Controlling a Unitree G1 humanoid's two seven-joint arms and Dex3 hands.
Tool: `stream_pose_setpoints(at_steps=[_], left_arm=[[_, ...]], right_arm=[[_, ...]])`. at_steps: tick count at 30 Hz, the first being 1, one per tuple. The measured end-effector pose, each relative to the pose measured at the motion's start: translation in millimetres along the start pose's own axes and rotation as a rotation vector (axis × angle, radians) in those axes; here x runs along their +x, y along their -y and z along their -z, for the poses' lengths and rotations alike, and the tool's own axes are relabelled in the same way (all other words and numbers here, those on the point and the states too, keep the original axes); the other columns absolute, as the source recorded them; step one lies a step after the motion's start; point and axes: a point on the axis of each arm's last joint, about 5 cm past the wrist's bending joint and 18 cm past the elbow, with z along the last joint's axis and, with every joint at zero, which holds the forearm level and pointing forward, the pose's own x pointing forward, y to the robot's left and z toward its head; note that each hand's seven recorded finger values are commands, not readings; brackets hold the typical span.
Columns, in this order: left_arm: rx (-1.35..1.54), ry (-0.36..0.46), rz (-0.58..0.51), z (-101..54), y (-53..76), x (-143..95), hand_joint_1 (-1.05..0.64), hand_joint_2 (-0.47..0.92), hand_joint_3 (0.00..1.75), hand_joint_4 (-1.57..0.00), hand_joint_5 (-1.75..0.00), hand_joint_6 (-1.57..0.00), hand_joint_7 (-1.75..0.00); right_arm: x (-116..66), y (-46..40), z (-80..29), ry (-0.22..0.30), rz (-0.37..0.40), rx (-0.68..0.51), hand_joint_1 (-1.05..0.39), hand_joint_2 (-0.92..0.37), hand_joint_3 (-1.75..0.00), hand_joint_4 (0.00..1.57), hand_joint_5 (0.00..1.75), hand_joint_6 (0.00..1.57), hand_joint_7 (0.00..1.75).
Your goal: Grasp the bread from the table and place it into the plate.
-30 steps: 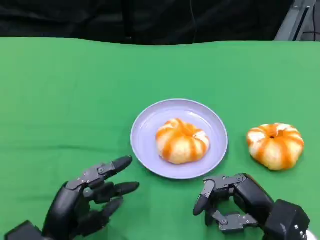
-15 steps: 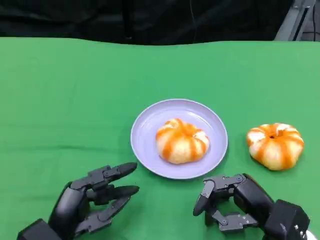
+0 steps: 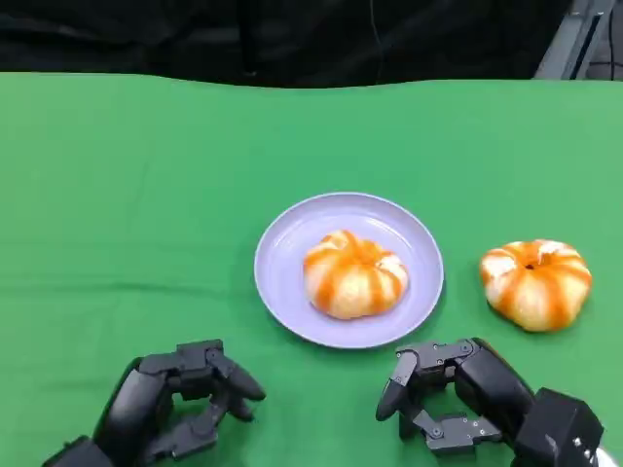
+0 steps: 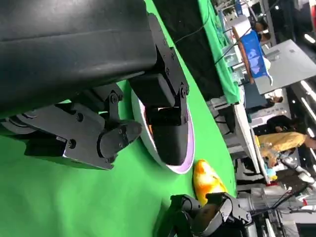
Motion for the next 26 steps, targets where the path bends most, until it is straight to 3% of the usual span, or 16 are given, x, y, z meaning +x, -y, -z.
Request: stream_pose_setpoints(at_steps=[5,12,26], left_arm=[[-0.004,0.006,0.011,0.0,2.3,0.5,0.05,0.52,1.23,-0.82,-1.59,-0.87,-1.33],[-0.013,0.019,0.035,0.5,9.3,1.3,0.02,0.52,1.23,-0.79,-1.64,-0.83,-1.41],[-0.015,0.027,0.048,0.8,13.0,1.5,0.04,0.52,1.23,-0.79,-1.62,-0.82,-1.40]], right_arm=[[0.0,0.0,0.0,0.000,0.000,0.000,0.20,-0.60,-0.97,0.97,1.33,0.99,0.98],[-0.4,0.3,0.1,-0.001,-0.001,-0.001,0.21,-0.61,-0.98,0.97,1.33,0.99,0.97],[-1.9,1.2,1.0,-0.009,0.000,-0.001,0.21,-0.61,-0.97,0.97,1.35,0.99,0.97]])
